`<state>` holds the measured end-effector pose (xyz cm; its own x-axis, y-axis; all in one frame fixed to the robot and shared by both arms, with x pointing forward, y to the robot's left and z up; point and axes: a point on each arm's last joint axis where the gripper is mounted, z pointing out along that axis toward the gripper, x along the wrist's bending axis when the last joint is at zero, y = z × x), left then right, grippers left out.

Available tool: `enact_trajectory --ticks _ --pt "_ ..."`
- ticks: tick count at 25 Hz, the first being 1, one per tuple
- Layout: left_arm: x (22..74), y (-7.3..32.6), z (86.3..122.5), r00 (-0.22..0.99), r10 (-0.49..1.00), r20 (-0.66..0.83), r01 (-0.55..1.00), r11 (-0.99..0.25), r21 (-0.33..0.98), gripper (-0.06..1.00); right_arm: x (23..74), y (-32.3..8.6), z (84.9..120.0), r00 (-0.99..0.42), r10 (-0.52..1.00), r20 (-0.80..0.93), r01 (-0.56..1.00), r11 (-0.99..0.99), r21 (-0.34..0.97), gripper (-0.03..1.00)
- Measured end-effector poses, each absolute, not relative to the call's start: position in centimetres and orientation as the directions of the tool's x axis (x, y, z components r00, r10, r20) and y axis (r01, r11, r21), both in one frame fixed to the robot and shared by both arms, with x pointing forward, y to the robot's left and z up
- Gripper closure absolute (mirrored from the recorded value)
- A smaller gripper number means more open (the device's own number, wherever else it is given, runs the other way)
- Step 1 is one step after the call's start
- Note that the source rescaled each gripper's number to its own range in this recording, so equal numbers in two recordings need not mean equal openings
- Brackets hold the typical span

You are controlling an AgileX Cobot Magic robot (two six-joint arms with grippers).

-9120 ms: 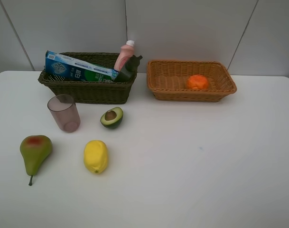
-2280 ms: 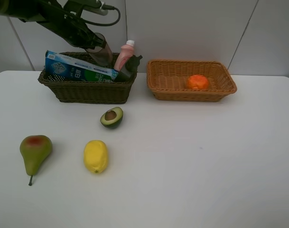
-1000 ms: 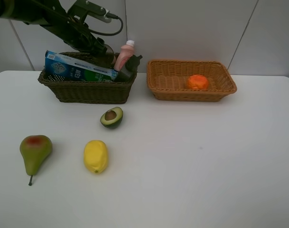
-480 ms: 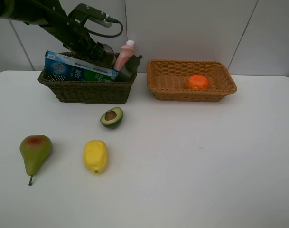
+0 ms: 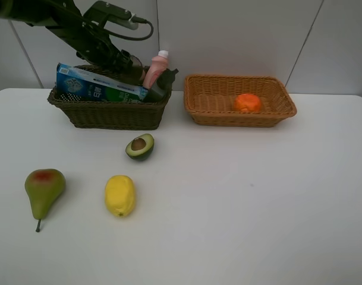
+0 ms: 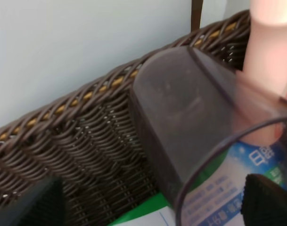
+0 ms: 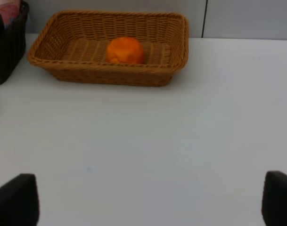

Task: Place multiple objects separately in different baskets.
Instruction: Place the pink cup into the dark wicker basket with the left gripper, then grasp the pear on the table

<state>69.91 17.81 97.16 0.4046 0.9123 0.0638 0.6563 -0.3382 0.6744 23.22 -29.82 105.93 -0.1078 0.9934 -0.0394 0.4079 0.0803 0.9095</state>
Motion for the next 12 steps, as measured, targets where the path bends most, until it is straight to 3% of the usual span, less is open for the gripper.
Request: enact_trajectory --ticks 12 --pt "66.0 18.5 104.0 0.448 0.893 0.038 0.694 -0.375 0.615 -0.05 23.2 -29.8 105.9 -0.108 0.993 -0.039 0.408 0.08 0.91 -0.03"
